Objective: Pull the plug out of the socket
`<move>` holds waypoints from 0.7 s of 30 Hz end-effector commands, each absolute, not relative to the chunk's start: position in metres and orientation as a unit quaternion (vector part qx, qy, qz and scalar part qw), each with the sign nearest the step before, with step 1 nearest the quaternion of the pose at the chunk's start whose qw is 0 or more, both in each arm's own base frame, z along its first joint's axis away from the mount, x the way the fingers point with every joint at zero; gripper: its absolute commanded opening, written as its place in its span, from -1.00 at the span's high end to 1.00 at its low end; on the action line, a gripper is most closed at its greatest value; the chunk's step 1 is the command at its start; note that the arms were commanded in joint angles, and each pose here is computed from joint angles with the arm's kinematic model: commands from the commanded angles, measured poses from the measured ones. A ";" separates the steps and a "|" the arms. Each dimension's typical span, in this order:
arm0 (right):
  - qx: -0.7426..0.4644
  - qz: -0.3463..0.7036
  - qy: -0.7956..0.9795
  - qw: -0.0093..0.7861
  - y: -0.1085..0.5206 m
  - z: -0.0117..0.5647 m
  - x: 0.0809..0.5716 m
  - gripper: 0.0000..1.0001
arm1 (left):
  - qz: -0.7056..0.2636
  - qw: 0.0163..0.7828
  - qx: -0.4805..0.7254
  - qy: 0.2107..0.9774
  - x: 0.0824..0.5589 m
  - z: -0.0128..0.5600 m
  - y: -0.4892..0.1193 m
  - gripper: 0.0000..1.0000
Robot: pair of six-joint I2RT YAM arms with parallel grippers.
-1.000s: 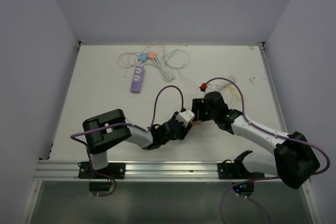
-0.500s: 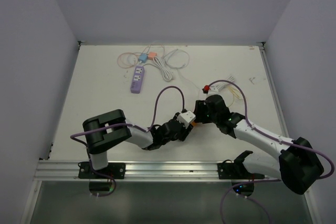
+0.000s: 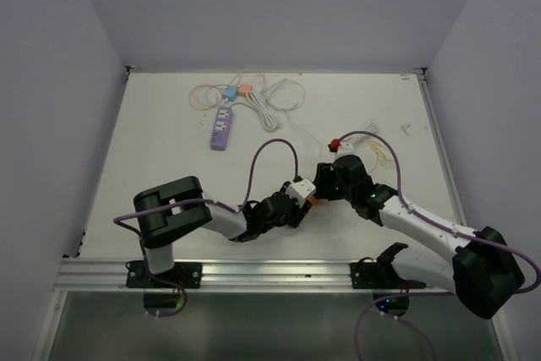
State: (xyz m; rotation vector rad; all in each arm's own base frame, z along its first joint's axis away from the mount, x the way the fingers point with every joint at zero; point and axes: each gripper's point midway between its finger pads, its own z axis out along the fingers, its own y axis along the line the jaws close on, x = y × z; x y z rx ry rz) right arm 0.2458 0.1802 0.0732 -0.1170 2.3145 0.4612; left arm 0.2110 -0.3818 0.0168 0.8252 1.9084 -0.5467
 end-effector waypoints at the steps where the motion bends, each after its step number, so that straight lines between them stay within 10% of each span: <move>1: -0.053 0.255 0.860 0.440 0.206 0.121 0.260 1.00 | -0.225 0.461 0.346 0.785 0.209 0.007 -0.387 1.00; 21: -0.052 0.293 0.826 0.478 0.213 0.155 0.262 1.00 | -0.230 0.433 0.336 0.804 0.216 -0.007 -0.383 1.00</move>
